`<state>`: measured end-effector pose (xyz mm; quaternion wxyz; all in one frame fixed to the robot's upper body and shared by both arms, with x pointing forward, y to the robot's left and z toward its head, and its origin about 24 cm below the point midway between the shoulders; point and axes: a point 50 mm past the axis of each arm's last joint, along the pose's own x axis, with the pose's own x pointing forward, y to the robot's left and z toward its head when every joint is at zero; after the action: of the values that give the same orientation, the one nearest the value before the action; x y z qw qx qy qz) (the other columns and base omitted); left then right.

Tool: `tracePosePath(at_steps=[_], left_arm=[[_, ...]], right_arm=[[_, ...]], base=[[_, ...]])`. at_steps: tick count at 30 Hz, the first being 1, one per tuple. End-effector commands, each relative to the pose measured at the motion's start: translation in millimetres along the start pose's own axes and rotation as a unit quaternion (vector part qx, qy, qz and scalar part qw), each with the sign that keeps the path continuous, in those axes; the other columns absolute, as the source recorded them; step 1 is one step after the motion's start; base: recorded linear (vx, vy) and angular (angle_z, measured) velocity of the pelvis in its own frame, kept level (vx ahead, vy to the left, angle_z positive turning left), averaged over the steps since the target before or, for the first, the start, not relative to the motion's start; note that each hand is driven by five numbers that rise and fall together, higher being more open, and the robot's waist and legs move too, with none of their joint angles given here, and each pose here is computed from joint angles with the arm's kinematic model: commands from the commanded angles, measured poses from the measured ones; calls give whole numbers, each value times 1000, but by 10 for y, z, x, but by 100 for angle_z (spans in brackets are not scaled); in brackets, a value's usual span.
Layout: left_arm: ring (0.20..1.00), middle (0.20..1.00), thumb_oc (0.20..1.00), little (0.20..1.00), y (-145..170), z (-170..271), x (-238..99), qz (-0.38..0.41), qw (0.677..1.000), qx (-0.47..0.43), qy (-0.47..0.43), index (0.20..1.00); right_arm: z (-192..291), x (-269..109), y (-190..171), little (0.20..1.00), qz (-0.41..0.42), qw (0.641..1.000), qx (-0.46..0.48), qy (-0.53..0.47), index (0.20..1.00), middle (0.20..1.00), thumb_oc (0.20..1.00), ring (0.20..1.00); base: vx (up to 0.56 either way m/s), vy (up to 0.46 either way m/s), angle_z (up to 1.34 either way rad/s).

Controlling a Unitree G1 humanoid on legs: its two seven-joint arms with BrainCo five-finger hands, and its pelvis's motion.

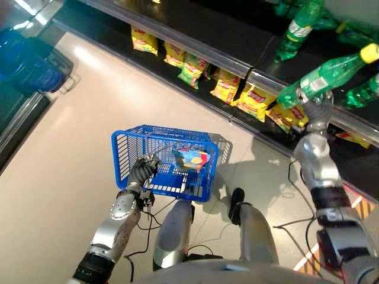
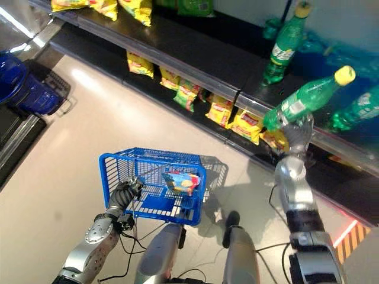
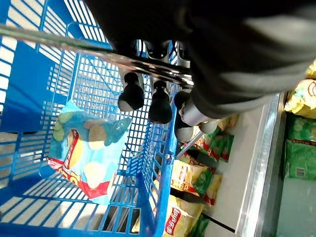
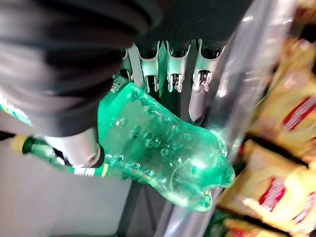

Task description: Pick up the snacks into the basket

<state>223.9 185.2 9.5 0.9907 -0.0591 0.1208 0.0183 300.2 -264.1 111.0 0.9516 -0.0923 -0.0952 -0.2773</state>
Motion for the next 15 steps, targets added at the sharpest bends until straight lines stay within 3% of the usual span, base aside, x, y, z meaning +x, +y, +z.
tracePosePath(at_steps=[1,10,15], left_arm=[[200,200,200,200,89,420,-2,26,992,-12,-121,200],[200,200,200,200,107,702,62,51,981,-34,-183,200],[200,200,200,200,-170,1010,143,-13,969,-72,-237,200]], right_arm=[[684,-9,-163,200,13,981,17,-194,200,200,200,200],[360,-350,-205,200,72,985,-36,-153,200,200,200,200],[-229,-518,6,200,171,978,-115,-36,200,200,200,200]], base=[[-1,87,-42],[-40,44,-20],[-97,26,-14]])
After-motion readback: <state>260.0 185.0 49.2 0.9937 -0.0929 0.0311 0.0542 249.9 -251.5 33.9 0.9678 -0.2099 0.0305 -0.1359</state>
